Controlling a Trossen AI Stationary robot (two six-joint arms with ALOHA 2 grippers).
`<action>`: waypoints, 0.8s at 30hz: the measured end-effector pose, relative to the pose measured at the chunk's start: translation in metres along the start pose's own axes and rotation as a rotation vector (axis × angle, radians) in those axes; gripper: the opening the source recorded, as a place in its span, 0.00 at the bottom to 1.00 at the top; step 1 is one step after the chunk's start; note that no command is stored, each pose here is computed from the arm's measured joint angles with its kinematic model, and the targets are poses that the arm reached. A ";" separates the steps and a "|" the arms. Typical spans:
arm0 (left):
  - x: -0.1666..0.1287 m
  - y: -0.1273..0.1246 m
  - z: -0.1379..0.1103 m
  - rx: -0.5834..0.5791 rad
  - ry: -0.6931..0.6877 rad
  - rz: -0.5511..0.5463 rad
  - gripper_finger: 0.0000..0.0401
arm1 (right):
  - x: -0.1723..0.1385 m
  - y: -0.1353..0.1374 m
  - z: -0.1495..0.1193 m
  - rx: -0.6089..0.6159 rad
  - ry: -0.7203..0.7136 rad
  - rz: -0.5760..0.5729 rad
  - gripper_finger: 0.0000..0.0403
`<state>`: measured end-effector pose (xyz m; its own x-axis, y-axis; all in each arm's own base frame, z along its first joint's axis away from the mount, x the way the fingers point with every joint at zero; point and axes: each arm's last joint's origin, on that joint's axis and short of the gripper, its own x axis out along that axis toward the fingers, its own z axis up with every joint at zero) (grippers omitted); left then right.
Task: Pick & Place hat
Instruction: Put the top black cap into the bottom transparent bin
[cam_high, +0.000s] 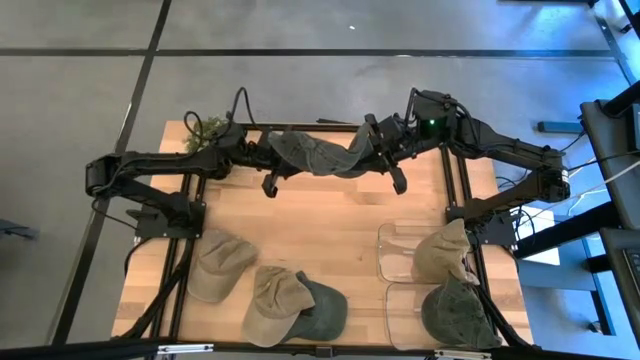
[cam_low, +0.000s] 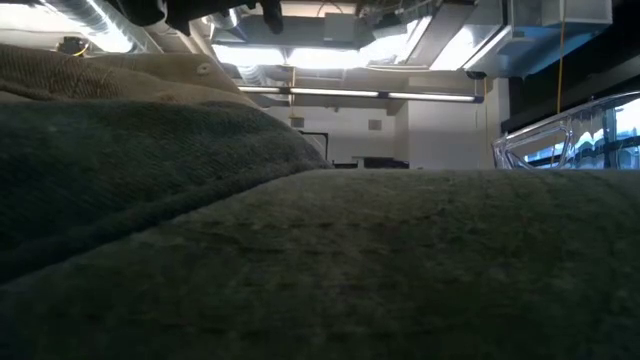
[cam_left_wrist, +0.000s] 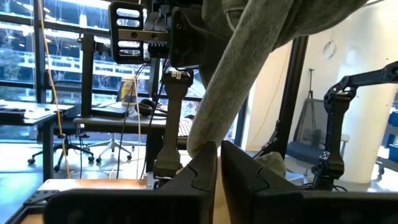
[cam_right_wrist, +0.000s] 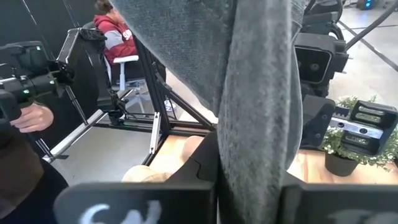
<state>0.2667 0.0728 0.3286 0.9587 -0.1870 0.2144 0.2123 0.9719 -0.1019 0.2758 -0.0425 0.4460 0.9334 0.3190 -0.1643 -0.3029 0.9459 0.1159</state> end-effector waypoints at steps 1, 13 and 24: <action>0.000 0.000 0.000 -0.001 0.002 0.000 0.06 | 0.000 0.000 0.000 0.001 0.002 0.000 0.04; 0.000 0.000 0.000 -0.001 0.000 0.009 0.32 | 0.000 0.000 0.001 -0.002 -0.006 -0.002 0.04; 0.000 0.000 0.000 -0.002 0.001 0.006 0.38 | -0.003 0.002 0.008 -0.025 -0.034 0.003 0.04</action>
<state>0.2669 0.0728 0.3284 0.9602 -0.1815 0.2125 0.2072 0.9726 -0.1052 0.2742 -0.0419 0.4545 0.9382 0.3205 -0.1309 -0.3104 0.9462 0.0917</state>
